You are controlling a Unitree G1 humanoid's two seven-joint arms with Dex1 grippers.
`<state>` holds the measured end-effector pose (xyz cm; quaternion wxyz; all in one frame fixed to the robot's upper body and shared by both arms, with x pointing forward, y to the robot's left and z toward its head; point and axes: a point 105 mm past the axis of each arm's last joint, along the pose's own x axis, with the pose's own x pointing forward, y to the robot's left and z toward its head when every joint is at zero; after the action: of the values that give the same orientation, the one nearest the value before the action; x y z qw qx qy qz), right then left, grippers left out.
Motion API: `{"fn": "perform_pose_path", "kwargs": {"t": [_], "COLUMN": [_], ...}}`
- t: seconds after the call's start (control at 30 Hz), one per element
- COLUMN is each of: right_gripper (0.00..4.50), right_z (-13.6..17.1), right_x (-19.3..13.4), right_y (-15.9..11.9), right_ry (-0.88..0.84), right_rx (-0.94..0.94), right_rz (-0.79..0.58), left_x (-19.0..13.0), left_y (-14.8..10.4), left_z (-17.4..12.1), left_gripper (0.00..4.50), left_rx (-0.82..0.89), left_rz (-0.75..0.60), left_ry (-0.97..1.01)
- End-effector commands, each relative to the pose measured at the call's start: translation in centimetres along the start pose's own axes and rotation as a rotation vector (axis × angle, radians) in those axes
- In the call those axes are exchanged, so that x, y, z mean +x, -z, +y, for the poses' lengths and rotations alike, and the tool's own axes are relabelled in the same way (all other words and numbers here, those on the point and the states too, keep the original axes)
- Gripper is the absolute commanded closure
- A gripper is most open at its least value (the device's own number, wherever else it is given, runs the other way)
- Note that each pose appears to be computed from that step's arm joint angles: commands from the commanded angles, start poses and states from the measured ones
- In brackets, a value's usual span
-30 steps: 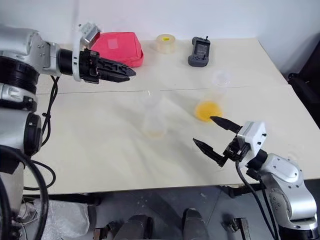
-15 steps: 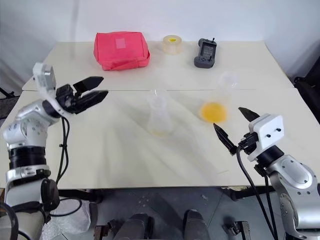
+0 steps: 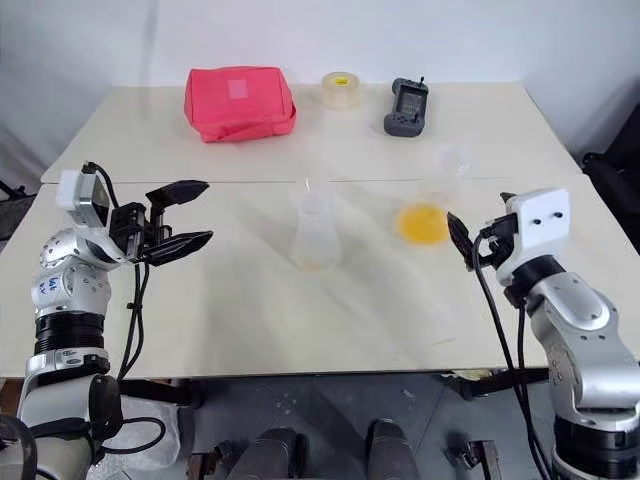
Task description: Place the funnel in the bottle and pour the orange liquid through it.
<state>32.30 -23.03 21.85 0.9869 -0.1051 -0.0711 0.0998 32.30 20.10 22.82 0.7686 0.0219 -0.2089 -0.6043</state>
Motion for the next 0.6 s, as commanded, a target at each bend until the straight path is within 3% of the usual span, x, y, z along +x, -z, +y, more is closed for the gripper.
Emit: {"fn": "perform_pose_path", "kwargs": {"t": [0.03, 0.13, 0.27, 0.6], "right_gripper": [0.0, 0.0, 0.0, 0.0], "right_z": [0.5, 0.8, 1.6, 0.6], "right_x": [1.2, 2.1, 3.6, 7.3], "right_y": [-0.3, 0.0, -1.6, -1.4], "right_ry": [-0.041, -0.066, -0.149, -0.156], "right_rx": [0.038, 0.037, 0.113, 0.145], "right_rz": [-0.01, 0.01, -0.072, -0.119], "left_x": [-0.9, -1.4, -2.5, -2.4], "left_y": [-0.1, 0.2, 0.4, 0.6], "left_z": [-0.2, -0.2, -0.6, -0.8], "left_gripper": [0.02, 0.02, 0.02, 0.02], "left_rx": [-0.008, -0.035, -0.043, -0.057], "left_rz": [-0.046, -0.049, -0.034, -0.071], "left_ry": [-0.031, -0.065, -0.089, -0.139]}}
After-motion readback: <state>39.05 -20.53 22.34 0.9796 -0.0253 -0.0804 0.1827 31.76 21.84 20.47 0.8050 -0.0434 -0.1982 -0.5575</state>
